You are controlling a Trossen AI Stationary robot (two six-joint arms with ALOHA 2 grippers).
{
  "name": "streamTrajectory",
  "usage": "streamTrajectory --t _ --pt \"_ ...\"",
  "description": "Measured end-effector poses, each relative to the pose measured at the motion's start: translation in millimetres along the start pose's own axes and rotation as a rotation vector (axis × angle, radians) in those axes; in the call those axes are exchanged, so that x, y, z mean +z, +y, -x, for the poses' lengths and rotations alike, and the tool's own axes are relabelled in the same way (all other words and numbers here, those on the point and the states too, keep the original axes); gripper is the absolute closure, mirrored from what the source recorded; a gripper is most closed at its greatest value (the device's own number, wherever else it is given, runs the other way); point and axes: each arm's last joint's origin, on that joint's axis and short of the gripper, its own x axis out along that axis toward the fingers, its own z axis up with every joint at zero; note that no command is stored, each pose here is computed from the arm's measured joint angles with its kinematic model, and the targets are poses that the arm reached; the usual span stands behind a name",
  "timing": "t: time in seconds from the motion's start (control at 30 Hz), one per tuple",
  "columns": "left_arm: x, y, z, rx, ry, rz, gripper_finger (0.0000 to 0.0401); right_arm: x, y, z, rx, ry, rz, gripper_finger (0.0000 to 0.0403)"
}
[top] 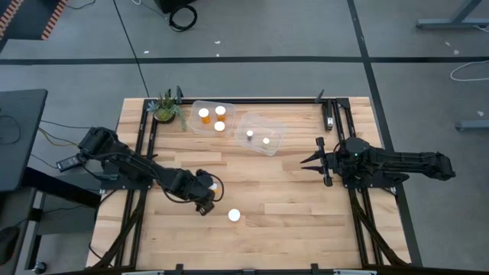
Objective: Pick and place medicine bottles into bin by pill shape (circle, oval)
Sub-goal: Put the yellow pill bottle into the right transparent bin
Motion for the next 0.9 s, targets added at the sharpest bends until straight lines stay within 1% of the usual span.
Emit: streamTrajectory --t 0.37,0.47,0.6,0.73,0.9 --pt "0.7 -1.1 0.0 -0.011 -0.007 -0.051 0.0275 0.0 0.0 0.0 0.000 0.000 0.000 0.0310" --pt "0.7 -1.1 0.0 -0.011 -0.007 -0.055 0.0276 0.0 0.0 0.0 0.000 0.000 0.000 0.0310" --pt "2.1 -2.8 2.2 -0.017 -0.007 -0.070 0.0267 0.0 0.0 0.0 0.000 0.000 0.000 0.0310" --pt "11.6 -10.5 11.4 -0.054 -0.031 -0.095 0.0270 0.0 0.0 0.0 0.000 0.000 0.000 0.0310" --pt "26.6 -17.7 23.4 -0.098 -0.067 -0.073 0.0276 0.0 0.0 0.0 0.000 0.000 0.000 0.0310"
